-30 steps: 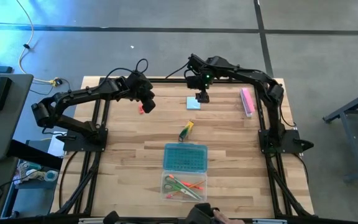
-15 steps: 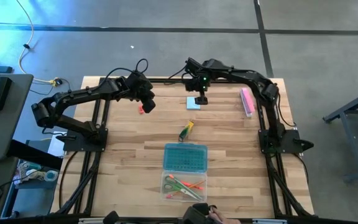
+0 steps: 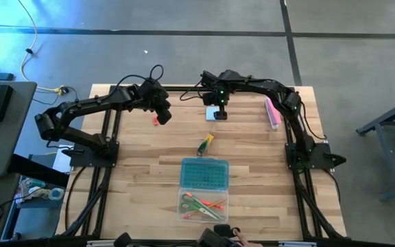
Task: Pack school essentials
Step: Adjust the supply box
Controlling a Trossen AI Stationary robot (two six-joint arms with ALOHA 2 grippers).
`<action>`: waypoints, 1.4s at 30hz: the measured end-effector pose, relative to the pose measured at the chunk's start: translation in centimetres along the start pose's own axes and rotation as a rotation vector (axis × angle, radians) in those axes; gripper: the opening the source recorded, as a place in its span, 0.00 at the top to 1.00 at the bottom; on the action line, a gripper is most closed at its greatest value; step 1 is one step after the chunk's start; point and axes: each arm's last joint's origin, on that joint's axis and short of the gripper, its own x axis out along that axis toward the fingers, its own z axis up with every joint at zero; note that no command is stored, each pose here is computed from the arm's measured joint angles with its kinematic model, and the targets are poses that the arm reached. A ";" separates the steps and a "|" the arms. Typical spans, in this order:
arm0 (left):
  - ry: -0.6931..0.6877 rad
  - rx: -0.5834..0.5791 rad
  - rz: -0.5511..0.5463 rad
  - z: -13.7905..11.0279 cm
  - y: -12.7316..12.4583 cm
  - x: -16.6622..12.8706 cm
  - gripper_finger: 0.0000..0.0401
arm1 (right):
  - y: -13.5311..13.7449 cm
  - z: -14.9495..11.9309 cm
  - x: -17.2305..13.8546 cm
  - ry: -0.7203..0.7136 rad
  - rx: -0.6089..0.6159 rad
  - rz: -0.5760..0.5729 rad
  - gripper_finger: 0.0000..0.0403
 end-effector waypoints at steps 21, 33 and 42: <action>-0.001 0.000 0.000 0.0 0.0 0.0 0.72 | 0.1 -1.9 -5.7 -0.121 0.195 0.089 0.01; 0.000 0.000 0.000 0.0 0.0 0.0 0.72 | 3.4 -3.9 -12.6 -0.207 0.322 0.140 0.06; -0.001 0.000 0.000 0.0 0.0 0.0 0.72 | 8.0 -5.8 -9.9 -0.148 0.467 0.209 0.07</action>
